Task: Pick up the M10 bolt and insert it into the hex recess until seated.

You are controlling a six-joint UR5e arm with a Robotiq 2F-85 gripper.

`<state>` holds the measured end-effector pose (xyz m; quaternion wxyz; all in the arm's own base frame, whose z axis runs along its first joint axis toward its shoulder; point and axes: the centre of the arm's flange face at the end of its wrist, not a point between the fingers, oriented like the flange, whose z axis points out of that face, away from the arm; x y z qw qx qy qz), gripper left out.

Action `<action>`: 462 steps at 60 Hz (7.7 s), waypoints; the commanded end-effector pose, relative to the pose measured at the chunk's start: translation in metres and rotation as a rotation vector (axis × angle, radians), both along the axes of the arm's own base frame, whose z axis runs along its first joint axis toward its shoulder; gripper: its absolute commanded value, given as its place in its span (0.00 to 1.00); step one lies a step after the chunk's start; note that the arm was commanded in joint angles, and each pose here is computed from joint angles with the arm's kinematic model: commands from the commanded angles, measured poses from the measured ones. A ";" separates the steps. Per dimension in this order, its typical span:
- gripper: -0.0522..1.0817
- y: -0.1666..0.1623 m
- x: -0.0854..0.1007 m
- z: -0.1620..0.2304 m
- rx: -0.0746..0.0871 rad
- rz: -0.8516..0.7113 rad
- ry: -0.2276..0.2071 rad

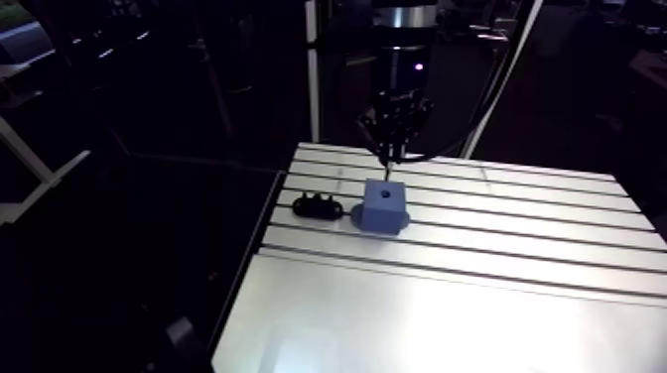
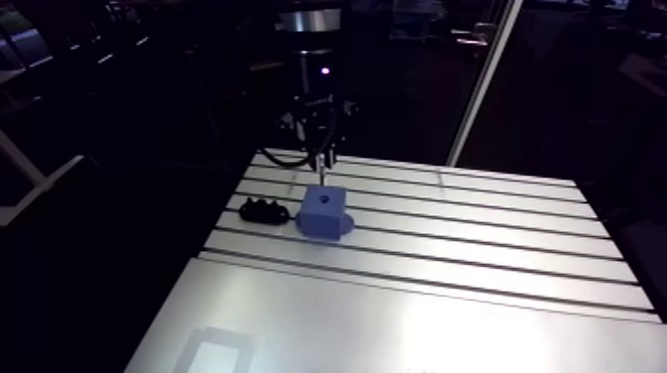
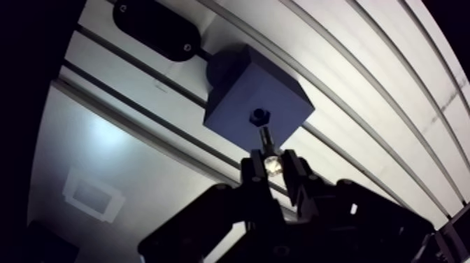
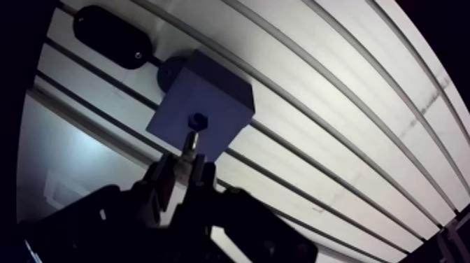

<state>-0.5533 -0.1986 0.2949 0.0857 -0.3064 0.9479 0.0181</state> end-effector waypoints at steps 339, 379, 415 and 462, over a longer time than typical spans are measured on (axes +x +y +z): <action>0.05 -0.009 0.005 -0.046 0.009 0.042 -0.030; 0.93 -0.006 -0.006 0.008 0.013 -0.218 0.111; 1.00 0.008 0.011 -0.004 0.067 -0.710 0.130; 1.00 0.015 0.003 -0.018 0.017 -0.662 0.100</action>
